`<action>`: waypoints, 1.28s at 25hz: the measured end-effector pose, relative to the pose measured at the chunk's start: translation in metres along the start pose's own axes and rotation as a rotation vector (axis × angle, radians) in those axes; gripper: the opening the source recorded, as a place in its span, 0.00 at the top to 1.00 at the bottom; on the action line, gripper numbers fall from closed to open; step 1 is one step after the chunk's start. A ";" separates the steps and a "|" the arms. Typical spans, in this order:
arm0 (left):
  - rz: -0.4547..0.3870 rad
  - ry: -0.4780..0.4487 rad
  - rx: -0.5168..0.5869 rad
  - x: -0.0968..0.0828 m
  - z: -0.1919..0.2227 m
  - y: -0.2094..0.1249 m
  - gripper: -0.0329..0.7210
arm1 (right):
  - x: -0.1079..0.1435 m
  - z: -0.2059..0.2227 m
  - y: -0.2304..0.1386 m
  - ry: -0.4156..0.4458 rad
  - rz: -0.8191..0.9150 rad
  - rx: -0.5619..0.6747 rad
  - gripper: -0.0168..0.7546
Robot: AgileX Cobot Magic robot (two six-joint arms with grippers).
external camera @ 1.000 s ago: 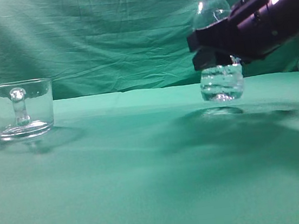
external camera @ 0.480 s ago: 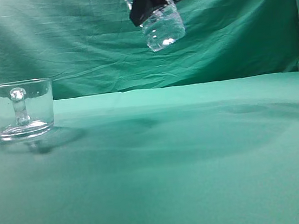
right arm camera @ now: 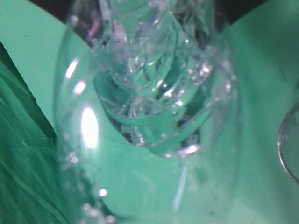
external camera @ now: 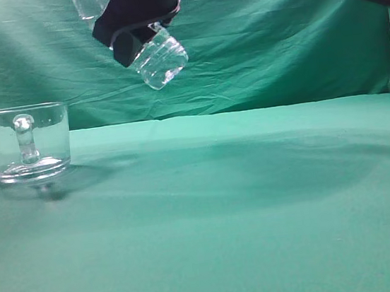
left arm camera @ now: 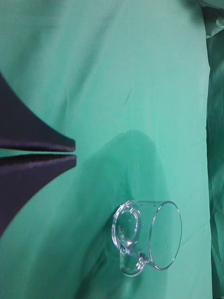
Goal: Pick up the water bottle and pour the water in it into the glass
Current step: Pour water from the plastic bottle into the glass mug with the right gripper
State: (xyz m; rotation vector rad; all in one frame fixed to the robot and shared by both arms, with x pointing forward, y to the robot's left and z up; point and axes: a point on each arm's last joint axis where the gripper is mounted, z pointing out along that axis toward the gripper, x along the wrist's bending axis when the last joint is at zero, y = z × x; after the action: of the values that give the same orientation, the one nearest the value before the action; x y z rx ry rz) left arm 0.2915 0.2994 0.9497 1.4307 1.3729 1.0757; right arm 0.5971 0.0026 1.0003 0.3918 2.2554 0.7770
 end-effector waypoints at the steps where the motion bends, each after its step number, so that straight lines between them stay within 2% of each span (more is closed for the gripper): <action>1: 0.000 0.000 0.000 0.000 0.000 0.000 0.96 | 0.003 0.005 0.002 -0.002 -0.025 0.005 0.59; 10: 0.000 0.000 0.000 0.000 0.000 0.000 0.96 | 0.025 0.036 0.007 -0.047 -0.325 0.042 0.59; 22: 0.000 0.000 0.000 0.000 0.000 0.000 0.96 | 0.021 0.041 0.009 -0.139 -0.667 0.027 0.59; 32: 0.000 0.000 0.000 0.000 0.000 0.000 0.96 | 0.017 0.040 0.012 -0.191 -0.828 0.022 0.59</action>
State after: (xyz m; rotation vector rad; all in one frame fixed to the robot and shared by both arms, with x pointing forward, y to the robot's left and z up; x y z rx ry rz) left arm 0.2915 0.2994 0.9497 1.4307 1.3729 1.0757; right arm 0.6143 0.0370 0.9766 -0.4331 1.9779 0.2590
